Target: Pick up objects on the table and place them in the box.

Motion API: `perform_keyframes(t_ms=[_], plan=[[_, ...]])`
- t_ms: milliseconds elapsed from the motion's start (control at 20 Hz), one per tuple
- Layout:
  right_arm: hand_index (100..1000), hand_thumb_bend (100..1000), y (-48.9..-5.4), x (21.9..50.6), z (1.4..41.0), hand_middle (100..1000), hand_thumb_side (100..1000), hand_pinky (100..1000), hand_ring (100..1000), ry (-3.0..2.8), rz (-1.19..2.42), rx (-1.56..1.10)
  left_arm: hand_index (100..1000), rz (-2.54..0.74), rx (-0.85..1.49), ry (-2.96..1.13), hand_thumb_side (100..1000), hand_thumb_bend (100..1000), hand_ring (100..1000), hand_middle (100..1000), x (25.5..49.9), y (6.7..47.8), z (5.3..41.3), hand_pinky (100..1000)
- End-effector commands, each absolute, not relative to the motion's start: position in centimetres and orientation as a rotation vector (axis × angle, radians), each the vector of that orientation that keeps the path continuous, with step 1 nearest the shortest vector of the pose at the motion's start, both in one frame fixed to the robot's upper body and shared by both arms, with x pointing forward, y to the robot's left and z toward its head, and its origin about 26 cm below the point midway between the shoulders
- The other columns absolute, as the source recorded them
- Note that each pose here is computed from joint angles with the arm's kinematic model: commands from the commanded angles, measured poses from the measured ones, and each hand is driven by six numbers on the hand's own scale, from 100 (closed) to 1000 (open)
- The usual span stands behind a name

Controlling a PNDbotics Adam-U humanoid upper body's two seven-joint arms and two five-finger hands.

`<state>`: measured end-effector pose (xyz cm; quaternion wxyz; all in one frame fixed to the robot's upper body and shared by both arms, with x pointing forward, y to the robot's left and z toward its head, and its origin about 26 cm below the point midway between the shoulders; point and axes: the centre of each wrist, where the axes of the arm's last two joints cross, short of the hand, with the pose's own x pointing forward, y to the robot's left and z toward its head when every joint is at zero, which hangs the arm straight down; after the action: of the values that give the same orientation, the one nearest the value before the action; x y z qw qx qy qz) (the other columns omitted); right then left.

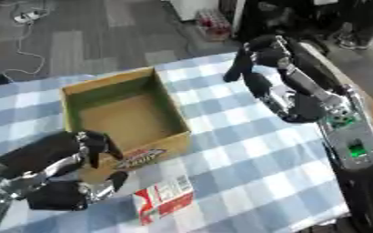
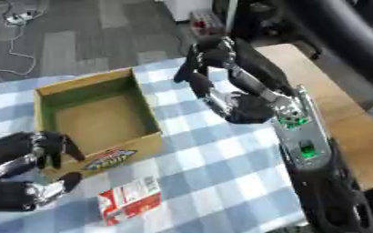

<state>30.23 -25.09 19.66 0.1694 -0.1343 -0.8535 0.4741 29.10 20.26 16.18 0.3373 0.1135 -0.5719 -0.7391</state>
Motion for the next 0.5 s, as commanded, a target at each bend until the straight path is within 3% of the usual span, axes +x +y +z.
perform_keyframes(t_ms=[50, 500], plan=[[644, 100, -24.94, 30.13, 20.41, 479, 1000, 380, 344, -2.452, 1.362, -0.388, 797, -2.034, 0.268, -1.452, 1000, 161, 596, 721, 28.82, 19.85, 17.21, 500], [644, 100, -24.81, 30.15, 20.43, 479, 1000, 380, 344, -2.456, 1.364, -0.378, 803, -2.110, 0.242, -1.412, 1000, 167, 612, 735, 28.95, 19.30, 16.30, 524]])
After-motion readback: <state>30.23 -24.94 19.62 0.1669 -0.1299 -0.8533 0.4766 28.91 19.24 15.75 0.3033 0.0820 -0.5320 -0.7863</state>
